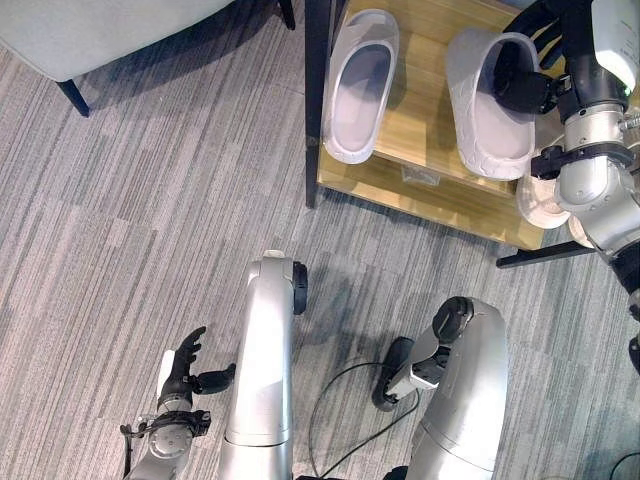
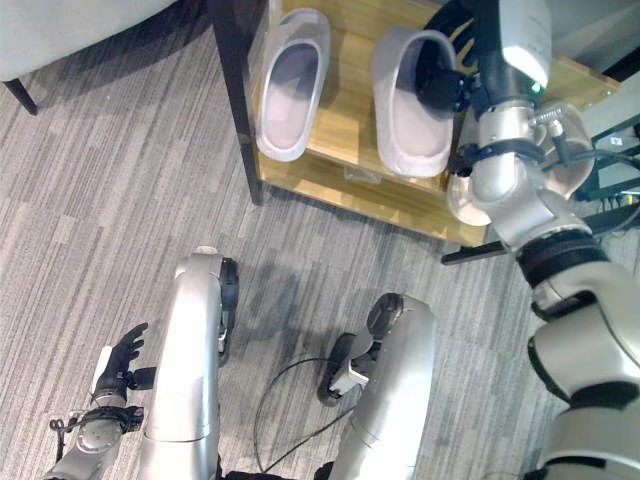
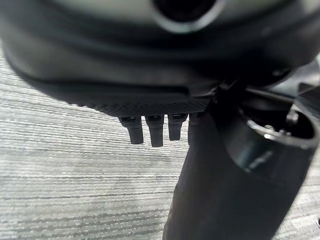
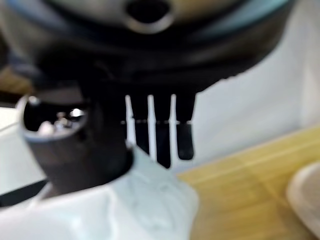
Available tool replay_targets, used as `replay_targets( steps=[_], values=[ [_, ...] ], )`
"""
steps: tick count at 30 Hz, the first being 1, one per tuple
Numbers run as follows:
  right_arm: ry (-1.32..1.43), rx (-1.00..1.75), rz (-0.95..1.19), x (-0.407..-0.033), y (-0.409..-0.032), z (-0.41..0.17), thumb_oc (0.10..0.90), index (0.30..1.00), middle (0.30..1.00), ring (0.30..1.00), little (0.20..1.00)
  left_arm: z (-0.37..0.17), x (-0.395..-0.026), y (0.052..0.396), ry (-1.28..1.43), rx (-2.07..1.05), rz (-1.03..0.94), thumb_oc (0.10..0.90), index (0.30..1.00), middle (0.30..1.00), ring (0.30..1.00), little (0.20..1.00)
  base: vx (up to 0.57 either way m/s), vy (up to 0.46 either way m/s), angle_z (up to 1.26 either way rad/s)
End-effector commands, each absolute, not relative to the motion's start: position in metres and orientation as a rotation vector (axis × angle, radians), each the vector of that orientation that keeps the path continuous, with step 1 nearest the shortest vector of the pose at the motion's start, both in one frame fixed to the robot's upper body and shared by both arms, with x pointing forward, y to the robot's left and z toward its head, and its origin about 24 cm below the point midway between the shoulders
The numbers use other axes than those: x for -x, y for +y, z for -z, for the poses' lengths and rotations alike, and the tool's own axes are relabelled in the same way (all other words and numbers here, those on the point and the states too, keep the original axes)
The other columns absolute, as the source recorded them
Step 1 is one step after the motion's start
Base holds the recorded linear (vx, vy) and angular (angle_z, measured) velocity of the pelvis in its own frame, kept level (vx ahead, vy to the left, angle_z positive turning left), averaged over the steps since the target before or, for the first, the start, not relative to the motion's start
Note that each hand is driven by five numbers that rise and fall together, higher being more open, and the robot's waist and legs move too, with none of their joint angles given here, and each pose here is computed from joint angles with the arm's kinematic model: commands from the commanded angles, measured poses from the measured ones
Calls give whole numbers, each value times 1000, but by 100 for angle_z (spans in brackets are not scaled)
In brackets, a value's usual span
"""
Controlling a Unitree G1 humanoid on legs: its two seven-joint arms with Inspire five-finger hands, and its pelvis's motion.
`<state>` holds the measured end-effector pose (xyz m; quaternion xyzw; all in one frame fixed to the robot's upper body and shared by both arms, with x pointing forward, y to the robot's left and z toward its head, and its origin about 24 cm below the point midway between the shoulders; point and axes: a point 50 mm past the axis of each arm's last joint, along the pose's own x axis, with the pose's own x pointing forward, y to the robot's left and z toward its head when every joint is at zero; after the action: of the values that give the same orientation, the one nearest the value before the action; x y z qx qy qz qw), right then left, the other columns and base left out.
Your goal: Arrange the slippers neatly on the shoe rack.
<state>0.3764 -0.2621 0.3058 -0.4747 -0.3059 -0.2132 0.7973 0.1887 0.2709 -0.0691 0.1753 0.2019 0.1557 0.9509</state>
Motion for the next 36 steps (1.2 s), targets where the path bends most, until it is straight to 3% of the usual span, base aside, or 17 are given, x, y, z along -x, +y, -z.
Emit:
replay_targets(
  steps=[1,10,11,12,20,36],
  values=[
    [-953,916,595,-346,-256,-401,400,300,300,300,300,71,-172,267,397,-354,-266,800,900,900,900,900,0,0,0],
    [-933,992,626,-349,-253,-412,400,300,300,300,300,74,-172,265,413,-375,-223,800,900,900,900,900,0,0,0],
    [-923,1001,639,-350,-253,-414,540,509,509,509,509,75,-171,265,419,-374,-224,800,900,900,900,900,0,0,0],
    [-897,1005,660,-352,-256,-412,800,900,900,900,900,76,-171,266,427,-372,-231,800,900,900,900,900,0,0,0],
    [-815,1038,692,-361,-259,-410,800,900,900,900,900,84,-175,252,465,-434,-117,800,900,900,900,900,8,25,0],
    [-762,885,558,-368,-257,-389,800,900,900,900,900,101,-164,250,581,-407,-129,800,900,900,900,900,0,0,0]
  ],
)
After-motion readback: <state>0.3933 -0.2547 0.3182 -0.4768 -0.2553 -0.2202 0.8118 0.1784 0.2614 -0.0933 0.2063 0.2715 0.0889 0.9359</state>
